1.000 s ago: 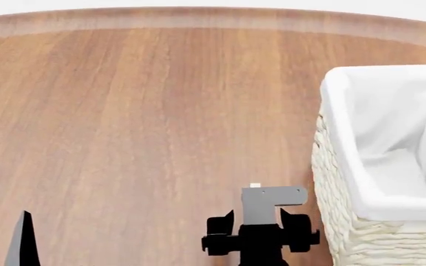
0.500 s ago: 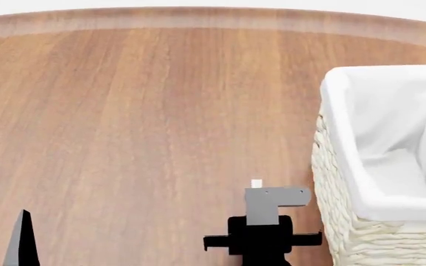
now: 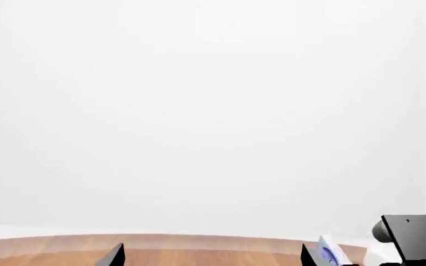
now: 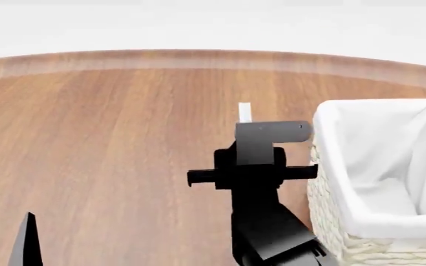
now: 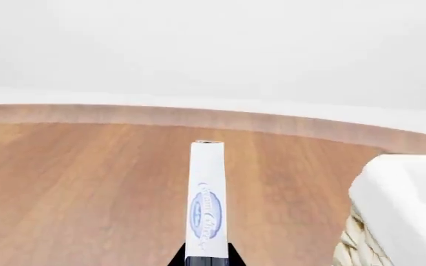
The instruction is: Pick up the cream cheese box, and put it in the basket.
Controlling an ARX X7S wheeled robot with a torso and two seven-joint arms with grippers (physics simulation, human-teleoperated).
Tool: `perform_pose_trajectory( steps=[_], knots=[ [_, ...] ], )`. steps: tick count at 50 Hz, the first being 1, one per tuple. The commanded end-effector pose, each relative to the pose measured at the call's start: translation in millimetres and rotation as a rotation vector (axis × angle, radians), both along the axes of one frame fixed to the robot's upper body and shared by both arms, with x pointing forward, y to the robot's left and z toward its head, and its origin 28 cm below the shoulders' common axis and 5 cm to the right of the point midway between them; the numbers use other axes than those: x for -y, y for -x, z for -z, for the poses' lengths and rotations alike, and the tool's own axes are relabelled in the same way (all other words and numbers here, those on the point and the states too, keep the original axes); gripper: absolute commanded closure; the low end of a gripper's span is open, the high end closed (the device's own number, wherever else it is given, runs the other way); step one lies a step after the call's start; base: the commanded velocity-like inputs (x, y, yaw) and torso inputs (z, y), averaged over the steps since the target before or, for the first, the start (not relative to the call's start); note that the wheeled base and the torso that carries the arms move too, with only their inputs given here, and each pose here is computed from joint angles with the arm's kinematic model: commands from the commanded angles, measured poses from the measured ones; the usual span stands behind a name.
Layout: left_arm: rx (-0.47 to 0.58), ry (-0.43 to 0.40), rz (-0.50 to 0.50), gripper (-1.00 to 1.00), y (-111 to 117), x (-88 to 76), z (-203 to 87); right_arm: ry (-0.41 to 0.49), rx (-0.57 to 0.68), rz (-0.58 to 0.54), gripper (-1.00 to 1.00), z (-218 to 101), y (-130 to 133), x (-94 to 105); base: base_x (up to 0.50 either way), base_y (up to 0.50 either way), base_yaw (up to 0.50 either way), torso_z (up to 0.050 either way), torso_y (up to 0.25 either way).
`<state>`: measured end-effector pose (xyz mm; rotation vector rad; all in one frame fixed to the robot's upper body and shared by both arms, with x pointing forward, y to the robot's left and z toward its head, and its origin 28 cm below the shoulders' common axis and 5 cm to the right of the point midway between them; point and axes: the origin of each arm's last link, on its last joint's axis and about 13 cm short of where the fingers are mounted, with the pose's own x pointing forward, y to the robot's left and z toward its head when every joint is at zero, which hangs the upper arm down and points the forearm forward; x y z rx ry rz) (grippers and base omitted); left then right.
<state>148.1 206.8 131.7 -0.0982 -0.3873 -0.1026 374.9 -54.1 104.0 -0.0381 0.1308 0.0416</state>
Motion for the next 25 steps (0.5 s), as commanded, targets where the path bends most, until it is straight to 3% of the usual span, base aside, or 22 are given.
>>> perform_pose_trajectory(
  steps=[1,14,21,25],
  knots=[
    [-0.001,-0.007,0.003,-1.00,0,-0.3,0,0.010,0.166,-0.060,1.00,-54,16,-8.1,0.00,0.00,0.00,-0.001,0.250],
    [0.003,0.001,0.005,-1.00,1,0.5,0,-0.039,0.458,-0.164,1.00,-153,74,-10.2,0.00,0.00,0.00,0.000,0.228],
    [0.011,-0.014,-0.011,-1.00,1,0.8,0,-0.074,0.515,-0.108,1.00,-181,78,16.4,0.00,0.00,0.00,0.000,0.000],
    [0.012,-0.009,-0.021,-1.00,1,-0.1,-2,-0.047,0.514,-0.084,1.00,-184,75,35.7,0.00,0.00,0.00,0.000,0.000]
  ],
)
